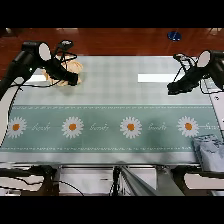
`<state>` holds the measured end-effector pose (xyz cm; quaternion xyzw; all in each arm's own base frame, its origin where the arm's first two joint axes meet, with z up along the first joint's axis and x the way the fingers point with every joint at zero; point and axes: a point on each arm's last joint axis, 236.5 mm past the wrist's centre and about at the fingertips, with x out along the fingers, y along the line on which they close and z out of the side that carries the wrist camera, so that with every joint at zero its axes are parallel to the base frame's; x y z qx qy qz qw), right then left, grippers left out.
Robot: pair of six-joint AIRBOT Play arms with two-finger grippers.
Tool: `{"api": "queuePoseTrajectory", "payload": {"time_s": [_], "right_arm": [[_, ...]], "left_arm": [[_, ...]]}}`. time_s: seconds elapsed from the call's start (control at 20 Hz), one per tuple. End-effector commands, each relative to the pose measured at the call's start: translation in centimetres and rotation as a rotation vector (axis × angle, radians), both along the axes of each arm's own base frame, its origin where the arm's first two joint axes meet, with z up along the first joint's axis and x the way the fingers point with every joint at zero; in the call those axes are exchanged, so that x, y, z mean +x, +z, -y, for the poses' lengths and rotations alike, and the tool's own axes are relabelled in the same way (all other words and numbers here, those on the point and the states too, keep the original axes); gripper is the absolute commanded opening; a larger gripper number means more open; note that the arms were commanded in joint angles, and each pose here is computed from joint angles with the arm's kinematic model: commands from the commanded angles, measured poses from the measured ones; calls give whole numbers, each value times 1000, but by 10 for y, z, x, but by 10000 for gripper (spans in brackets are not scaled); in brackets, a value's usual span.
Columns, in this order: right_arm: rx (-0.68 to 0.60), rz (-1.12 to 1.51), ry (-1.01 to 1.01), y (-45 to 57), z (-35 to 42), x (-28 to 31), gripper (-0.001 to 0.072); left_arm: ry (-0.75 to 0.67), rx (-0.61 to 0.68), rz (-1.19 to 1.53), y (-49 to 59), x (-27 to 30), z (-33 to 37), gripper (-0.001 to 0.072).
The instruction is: Fold the shirts.
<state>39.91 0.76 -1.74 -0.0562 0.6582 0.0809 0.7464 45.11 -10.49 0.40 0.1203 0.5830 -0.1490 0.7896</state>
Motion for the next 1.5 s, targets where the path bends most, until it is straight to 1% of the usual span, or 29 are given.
{"api": "queuePoseTrajectory", "payload": {"time_s": [0.0, 1.25, 1.3, 1.45], "right_arm": [[0, 0, 1, 0, 0, 0, 429], [1, -1, -1, 0, -1, 0, 429], [1, -2, -1, 0, -1, 0, 429], [3, 8, -2, 0, -1, 2, 429]], "left_arm": [[-1, 0, 0, 0, 0, 0, 720], [-3, 4, -18, -1, -4, 0, 720], [-17, 11, 14, 1, 3, -1, 720], [2, 65, 227, 35, 51, -19, 720]]}}
